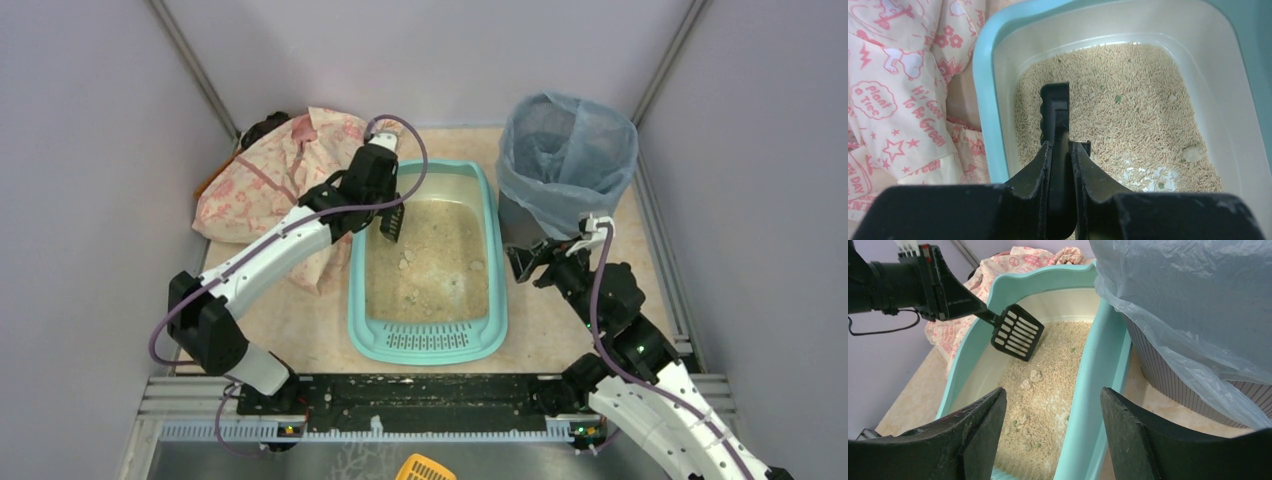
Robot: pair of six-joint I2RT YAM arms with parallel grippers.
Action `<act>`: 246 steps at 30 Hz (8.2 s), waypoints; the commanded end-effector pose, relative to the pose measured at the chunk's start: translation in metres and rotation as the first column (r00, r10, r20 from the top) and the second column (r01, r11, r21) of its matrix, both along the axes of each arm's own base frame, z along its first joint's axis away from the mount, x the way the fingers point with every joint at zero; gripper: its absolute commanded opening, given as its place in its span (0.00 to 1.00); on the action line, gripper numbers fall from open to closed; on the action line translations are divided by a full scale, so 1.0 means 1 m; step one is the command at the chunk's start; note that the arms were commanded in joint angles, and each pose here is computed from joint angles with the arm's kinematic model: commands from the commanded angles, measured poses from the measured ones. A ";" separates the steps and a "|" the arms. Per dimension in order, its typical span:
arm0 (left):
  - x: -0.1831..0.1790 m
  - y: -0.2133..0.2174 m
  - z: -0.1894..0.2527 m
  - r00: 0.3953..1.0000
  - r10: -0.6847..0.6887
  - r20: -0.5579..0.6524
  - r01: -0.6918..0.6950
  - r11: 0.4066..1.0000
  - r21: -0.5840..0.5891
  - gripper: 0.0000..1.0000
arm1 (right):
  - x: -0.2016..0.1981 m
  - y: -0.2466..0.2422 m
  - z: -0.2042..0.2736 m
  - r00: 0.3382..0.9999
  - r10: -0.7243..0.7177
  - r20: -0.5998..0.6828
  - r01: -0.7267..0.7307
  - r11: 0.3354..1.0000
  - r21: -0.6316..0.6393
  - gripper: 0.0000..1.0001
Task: Clean the litter box
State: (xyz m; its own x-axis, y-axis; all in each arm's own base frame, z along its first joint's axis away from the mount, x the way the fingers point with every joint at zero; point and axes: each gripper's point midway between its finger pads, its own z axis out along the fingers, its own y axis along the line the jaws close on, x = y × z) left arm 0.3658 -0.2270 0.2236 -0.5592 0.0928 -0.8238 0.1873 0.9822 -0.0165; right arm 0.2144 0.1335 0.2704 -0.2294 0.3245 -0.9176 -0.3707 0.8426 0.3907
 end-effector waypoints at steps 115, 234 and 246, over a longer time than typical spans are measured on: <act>-0.067 -0.004 -0.026 0.921 -0.338 -0.196 0.003 0.507 -0.862 0.00 | 0.005 -0.006 0.015 0.998 -0.046 0.035 0.045 0.999 0.030 0.68; 0.061 -0.239 0.190 0.297 -0.558 0.775 0.925 0.368 -0.090 0.00 | -0.049 -0.074 0.023 0.979 -0.196 0.046 0.194 0.980 0.051 0.66; -0.017 -0.268 0.216 0.112 -0.635 0.764 0.897 0.396 0.198 0.00 | -0.041 -0.059 0.007 0.987 -0.158 0.014 0.157 0.986 0.054 0.66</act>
State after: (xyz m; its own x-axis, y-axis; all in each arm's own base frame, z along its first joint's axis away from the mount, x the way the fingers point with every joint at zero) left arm 0.3376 -0.5237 0.3950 0.2192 -0.1261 -0.9675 0.9671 0.1590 0.1984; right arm 0.1701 0.0673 0.2669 -0.1761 0.3658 -0.9139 -0.2112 0.8927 0.3980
